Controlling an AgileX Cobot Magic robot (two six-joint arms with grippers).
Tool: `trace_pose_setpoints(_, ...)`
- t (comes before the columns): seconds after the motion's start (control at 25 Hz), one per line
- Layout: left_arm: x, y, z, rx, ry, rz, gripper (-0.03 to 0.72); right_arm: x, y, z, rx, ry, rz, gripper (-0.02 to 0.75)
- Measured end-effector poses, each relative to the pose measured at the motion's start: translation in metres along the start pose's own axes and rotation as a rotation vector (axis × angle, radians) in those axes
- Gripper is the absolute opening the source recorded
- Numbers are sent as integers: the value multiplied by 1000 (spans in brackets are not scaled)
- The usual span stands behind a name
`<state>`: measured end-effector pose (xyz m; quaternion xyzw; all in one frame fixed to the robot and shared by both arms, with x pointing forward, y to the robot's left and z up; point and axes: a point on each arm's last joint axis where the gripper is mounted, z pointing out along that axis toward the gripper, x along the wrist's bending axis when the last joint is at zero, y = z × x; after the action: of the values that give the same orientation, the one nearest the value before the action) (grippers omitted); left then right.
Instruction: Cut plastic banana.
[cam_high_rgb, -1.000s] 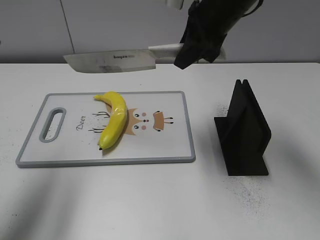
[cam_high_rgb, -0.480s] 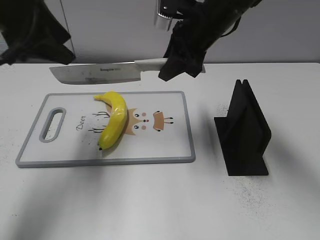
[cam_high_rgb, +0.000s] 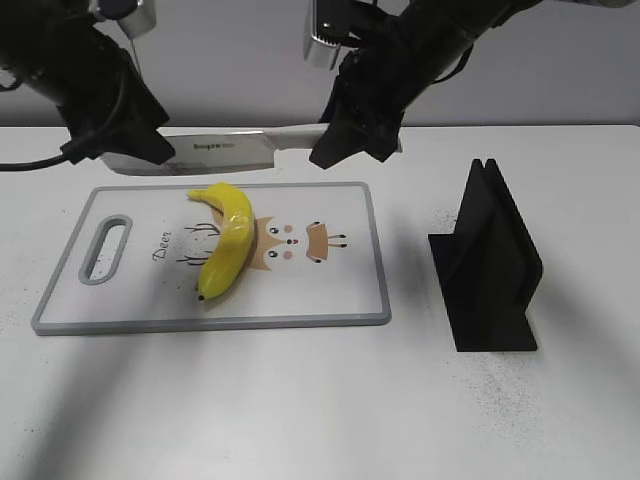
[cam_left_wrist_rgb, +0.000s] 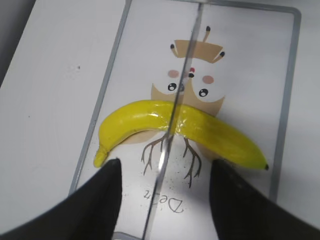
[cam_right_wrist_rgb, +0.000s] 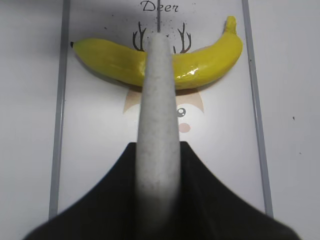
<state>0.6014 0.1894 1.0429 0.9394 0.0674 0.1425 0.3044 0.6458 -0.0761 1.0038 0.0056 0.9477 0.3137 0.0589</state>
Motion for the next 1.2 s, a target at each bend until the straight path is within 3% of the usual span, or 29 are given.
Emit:
trace_pose_setpoints(0.12, 5, -2, 5, 5, 38, -5, 436, 0, 0, 0, -3, 0, 2, 160)
trace_pose_setpoints(0.36, 8, -7, 14, 14, 35, -17, 129, -2, 0, 0, -6, -19, 2, 160)
trace_pose_setpoints(0.48, 7, -10, 19, 21, 13, -12, 29, -3, 0, 0, -1, -32, -10, 160)
trace_pose_setpoints(0.84, 9, -16, 28, 46, 11, 14, 5, -6, -8, 14, 10, -25, -8, 160)
trace_pose_setpoints(1.2, 8, -57, 95, 106, -108, -83, 5, -8, -49, 74, 87, 69, 68, 162)
